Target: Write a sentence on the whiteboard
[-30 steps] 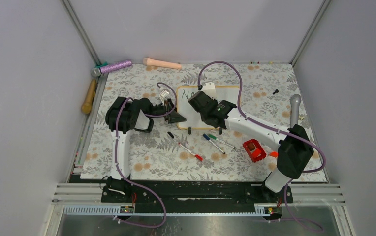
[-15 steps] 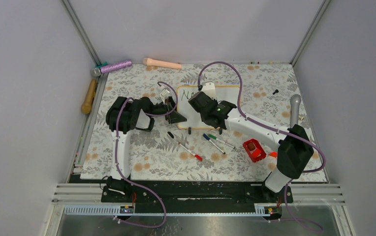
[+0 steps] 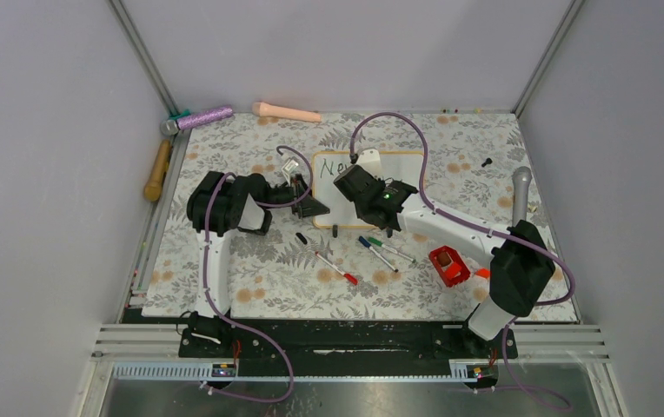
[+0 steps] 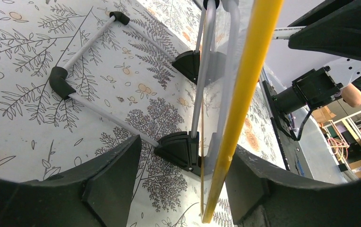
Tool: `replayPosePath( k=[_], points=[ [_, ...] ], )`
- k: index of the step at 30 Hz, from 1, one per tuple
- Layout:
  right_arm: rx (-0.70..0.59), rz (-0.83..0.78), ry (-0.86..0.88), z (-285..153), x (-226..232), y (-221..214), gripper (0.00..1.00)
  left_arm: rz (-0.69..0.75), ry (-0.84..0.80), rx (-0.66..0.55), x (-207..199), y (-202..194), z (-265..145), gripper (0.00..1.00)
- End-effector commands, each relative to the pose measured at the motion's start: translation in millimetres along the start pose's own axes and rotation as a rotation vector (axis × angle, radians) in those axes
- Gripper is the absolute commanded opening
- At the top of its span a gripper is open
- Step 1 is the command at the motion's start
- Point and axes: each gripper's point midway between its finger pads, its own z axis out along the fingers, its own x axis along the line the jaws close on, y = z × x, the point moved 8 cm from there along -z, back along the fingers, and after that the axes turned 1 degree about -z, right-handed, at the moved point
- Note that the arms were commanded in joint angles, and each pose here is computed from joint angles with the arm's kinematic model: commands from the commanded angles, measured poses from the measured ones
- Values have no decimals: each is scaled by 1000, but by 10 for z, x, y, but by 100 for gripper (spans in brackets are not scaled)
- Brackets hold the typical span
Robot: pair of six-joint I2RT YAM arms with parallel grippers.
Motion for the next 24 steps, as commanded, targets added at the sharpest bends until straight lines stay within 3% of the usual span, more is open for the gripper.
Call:
replayPosePath(
  k=[1,11,16,24],
  points=[
    [-35,49,24,-75,-31,95,0,-8,13,-1,11,-46,-25,63],
    [-47,37,-1,-21,-21,107,0,-11,14,-2,18,-43,-29,67],
    [-54,31,-2,-2,7,146,0,-17,1,9,21,-47,-22,75],
    [-52,26,-14,40,29,160,0,-19,1,9,24,-46,-23,77]
  ],
)
